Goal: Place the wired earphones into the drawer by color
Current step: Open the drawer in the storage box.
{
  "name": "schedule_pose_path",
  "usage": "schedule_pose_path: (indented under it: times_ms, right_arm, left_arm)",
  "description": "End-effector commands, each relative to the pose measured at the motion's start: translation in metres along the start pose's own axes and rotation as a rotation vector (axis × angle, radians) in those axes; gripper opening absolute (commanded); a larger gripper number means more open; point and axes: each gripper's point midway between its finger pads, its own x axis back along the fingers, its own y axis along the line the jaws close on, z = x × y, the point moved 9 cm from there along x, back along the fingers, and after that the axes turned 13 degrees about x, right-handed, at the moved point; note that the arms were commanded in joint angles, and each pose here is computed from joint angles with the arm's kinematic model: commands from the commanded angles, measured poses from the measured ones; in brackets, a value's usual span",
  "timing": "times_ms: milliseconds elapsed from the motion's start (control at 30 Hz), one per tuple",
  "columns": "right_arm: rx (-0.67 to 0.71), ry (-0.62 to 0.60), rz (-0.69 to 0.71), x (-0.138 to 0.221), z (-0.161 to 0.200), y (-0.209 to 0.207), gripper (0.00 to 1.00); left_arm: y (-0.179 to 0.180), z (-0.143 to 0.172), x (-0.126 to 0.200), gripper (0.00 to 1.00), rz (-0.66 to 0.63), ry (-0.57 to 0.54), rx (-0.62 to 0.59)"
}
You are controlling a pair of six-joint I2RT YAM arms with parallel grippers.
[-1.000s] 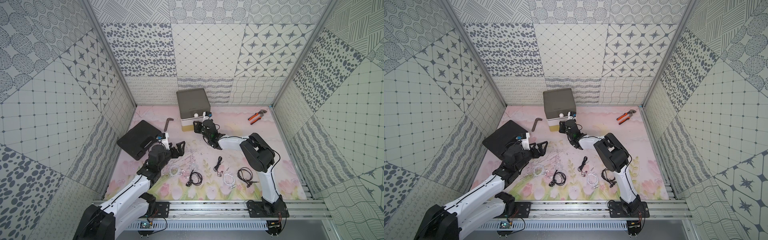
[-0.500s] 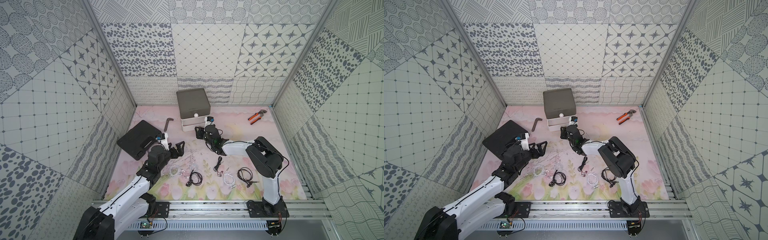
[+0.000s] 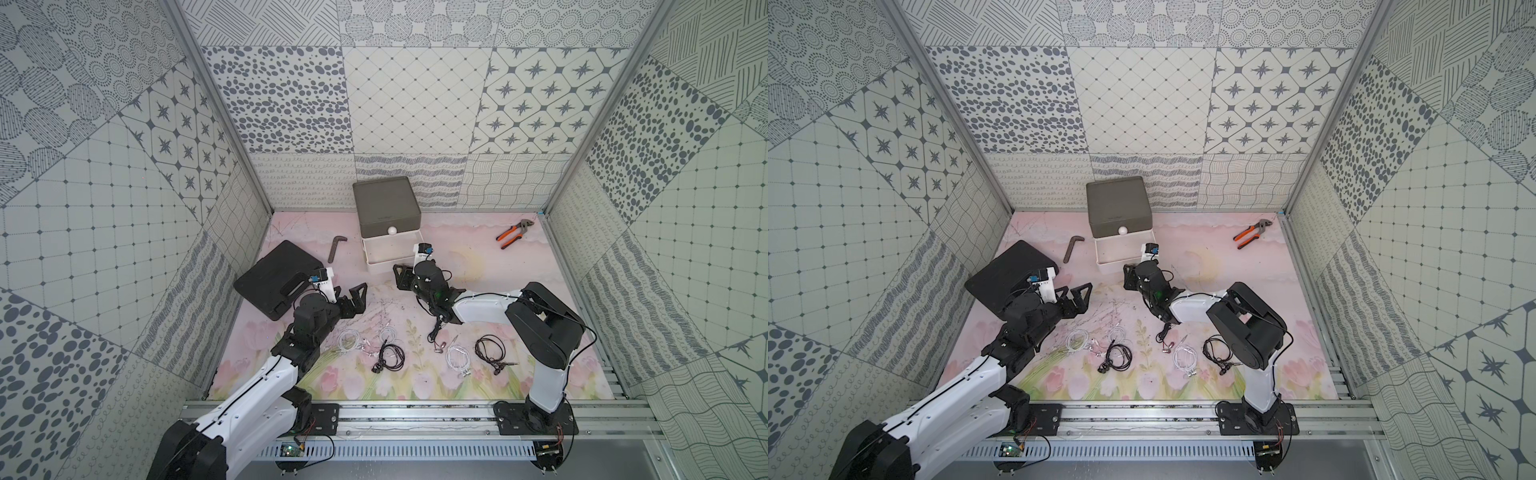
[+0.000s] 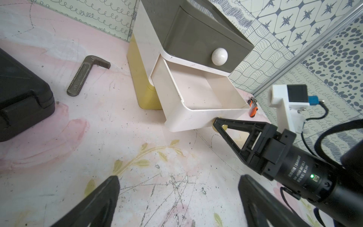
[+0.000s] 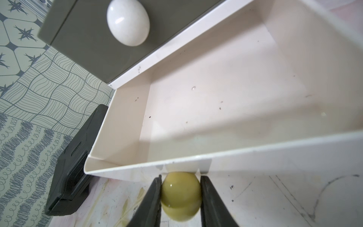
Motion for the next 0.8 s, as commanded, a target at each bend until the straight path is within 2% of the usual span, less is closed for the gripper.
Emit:
schedule_pose_path:
  times_ms: [0, 300, 567, 633, 767]
  right_arm:
    - [-0.024, -0.03, -0.003, 0.016, -0.008, 0.007, 0.27]
    - [-0.029, 0.006, 0.003, 0.035, 0.005, 0.005, 0.27]
    - [-0.027, 0.022, -0.002, 0.032, 0.009, 0.007, 0.28]
    - [-0.026, 0.023, 0.001, 0.033, 0.009, 0.006, 0.32]
    - [-0.014, 0.026, -0.002, 0.036, 0.005, 0.008, 0.46]
  left_arm:
    - [-0.005, -0.006, 0.001, 0.99, 0.023, -0.042, -0.025]
    - [-0.005, -0.006, 0.001, 0.99, 0.026, -0.041, -0.025]
    - [-0.005, -0.006, 0.0, 0.99, 0.026, -0.037, -0.026]
    - [-0.005, -0.005, 0.0, 0.99, 0.025, -0.037, -0.027]
    - [-0.005, -0.005, 0.0, 0.99, 0.026, -0.037, -0.027]
